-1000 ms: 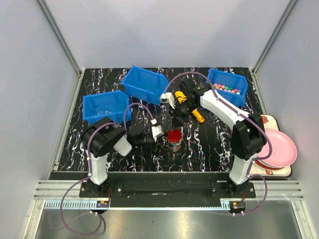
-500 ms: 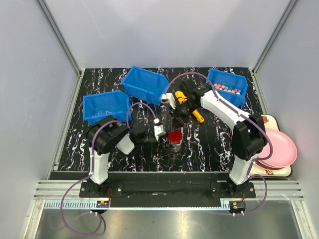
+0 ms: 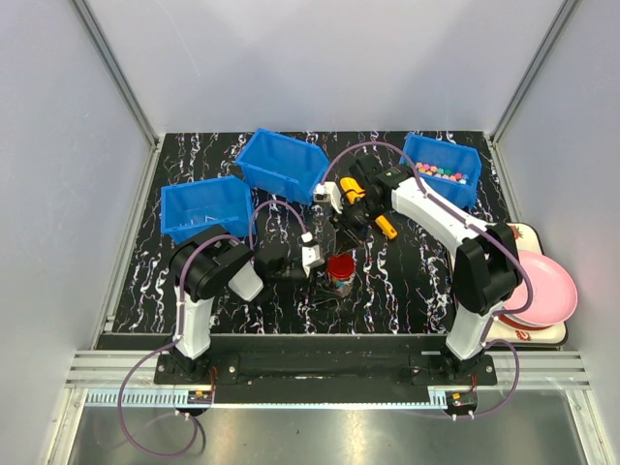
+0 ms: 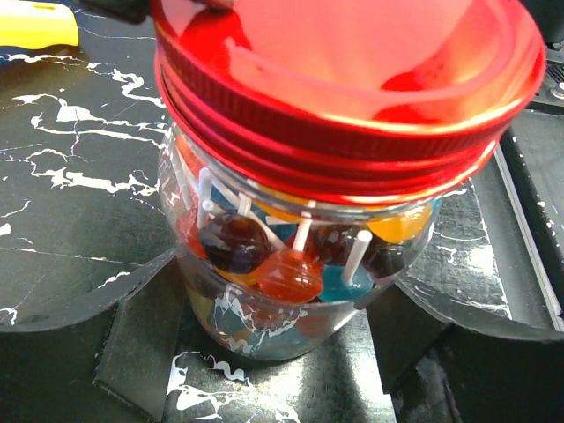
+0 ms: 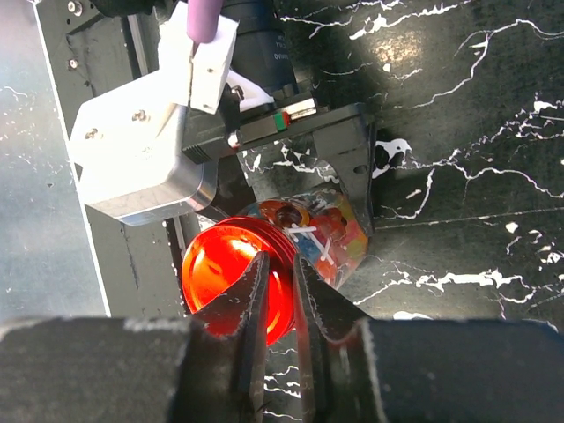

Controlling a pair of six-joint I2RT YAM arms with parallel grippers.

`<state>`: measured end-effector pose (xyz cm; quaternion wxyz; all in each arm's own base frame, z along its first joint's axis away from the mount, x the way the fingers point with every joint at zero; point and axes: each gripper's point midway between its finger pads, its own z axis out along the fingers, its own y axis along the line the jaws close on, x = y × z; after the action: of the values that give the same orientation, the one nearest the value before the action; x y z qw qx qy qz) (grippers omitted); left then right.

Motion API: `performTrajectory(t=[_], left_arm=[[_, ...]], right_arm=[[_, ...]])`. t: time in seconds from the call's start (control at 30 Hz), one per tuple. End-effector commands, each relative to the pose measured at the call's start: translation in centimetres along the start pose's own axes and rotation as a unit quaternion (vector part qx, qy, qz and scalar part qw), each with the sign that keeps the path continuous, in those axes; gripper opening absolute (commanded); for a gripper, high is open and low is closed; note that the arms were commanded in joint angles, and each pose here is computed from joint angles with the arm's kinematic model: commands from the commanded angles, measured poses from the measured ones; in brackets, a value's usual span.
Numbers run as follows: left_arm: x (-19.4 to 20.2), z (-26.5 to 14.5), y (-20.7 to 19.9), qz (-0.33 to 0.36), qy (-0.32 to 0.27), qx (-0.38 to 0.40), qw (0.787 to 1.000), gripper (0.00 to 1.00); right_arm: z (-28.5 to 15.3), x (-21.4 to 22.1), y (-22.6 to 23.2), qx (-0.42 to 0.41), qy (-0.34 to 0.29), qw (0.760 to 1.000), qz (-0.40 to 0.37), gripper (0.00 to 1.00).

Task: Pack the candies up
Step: Close the bottle lid on the packing bottle.

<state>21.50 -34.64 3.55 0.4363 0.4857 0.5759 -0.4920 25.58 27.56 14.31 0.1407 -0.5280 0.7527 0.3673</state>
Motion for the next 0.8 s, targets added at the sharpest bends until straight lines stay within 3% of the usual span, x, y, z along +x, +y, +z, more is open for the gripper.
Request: performTrajectory(t=[0.0,0.3,0.33,0.4,0.43,0.77], left_arm=[[-6.3,0.6,0.5,0.117,-0.103,0.000,0.988,0.58],[-6.4,0.5,1.1,0.120,-0.101,-0.015,0.988,0.57],[-6.4,0.6,1.1,0.119,-0.101,-0.016,0.988,0.55],[-6.4,0.6,1.3,0.116,-0.098,-0.018,0.988,0.39],[-6.3,0.6,1.3,0.114,-0.096,-0.017,0.989,0.36],[-6.2,0.7,1.7,0.113,-0.091,-0.025,0.989,0.24]], right_arm=[[-1.1,0.6,0.5,0.023,0.008,1.000,-0.010,0.21],[-1.8,2.6,1.5,0.029,0.028,0.999,-0.005,0.21],[-2.0,2.8,1.8,0.031,0.029,0.999,-0.008,0.21],[-2.1,3.1,1.7,0.038,0.034,0.999,-0.011,0.21],[-2.1,3.5,1.8,0.039,0.037,0.998,-0.013,0.21],[-2.6,5.4,3.0,0.041,0.051,0.998,-0.003,0.17]])
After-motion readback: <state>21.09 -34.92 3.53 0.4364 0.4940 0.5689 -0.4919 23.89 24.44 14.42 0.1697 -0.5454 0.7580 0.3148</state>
